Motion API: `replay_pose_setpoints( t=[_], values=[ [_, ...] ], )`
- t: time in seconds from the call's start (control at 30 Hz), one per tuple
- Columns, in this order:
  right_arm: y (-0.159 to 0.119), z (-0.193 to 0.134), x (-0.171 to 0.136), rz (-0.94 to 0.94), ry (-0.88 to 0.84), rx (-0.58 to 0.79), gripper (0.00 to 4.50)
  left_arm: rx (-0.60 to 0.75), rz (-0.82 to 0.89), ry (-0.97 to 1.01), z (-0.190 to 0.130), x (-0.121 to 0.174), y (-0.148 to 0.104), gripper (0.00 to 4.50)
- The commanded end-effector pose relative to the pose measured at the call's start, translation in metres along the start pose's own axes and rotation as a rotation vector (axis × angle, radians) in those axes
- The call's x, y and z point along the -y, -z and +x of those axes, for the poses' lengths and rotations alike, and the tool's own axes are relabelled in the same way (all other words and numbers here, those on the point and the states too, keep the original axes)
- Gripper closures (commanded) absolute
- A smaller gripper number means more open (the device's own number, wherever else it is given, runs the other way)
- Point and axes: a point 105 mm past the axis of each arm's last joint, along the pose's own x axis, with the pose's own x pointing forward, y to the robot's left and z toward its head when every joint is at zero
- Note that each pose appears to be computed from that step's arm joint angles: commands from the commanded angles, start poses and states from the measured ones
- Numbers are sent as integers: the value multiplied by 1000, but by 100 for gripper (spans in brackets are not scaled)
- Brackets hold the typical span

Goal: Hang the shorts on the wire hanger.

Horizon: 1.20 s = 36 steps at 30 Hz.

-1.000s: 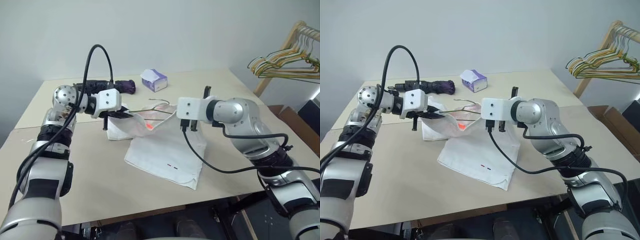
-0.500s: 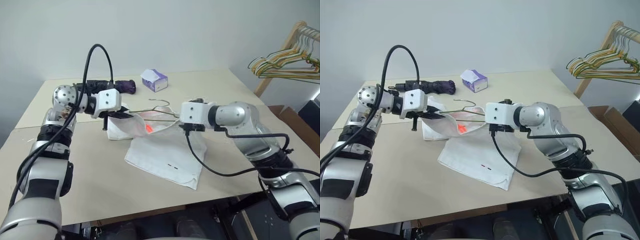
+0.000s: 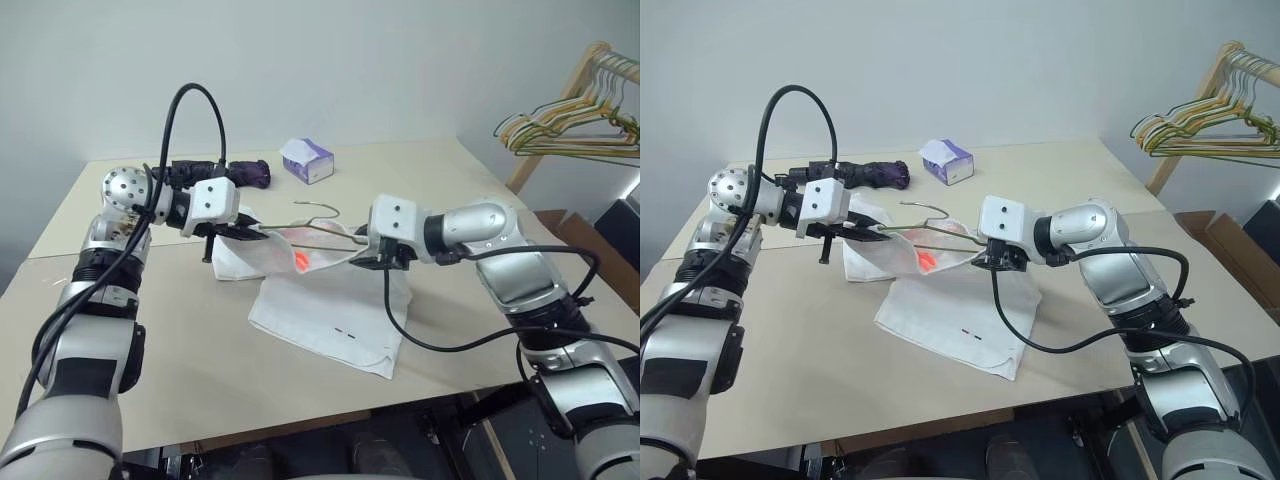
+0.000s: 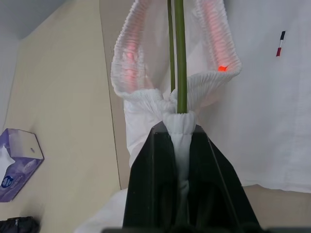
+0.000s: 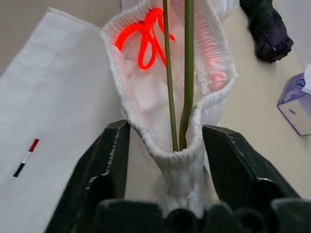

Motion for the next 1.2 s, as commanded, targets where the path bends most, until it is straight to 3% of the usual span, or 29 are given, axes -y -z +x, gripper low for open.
replay_pose_setpoints(
  t=[0.03, 0.1, 0.17, 0.33, 0.8, 1.0, 1.2],
  values=[
    [-8, -7, 10, -30, 36, 9, 321, 50, 49, -38, -8, -9, -15, 450],
    [-8, -7, 11, -22, 45, 10, 398, 33, 49, -37, -8, -8, -12, 450],
    [-7, -7, 12, -22, 52, 7, 444, 47, 40, -47, -8, -9, -12, 450],
    [-3, -6, 12, -24, 60, -7, 444, 104, -21, -83, -9, -15, -15, 450],
    [15, -14, 13, 164, 166, -21, 444, 202, -47, -257, -27, -36, -22, 0],
    [45, -39, 22, 438, 358, -80, 444, 364, -106, -409, -48, -49, -35, 0],
    [78, -87, 22, 772, 645, -233, 444, 499, -196, -368, -36, -25, -43, 0]
  ],
)
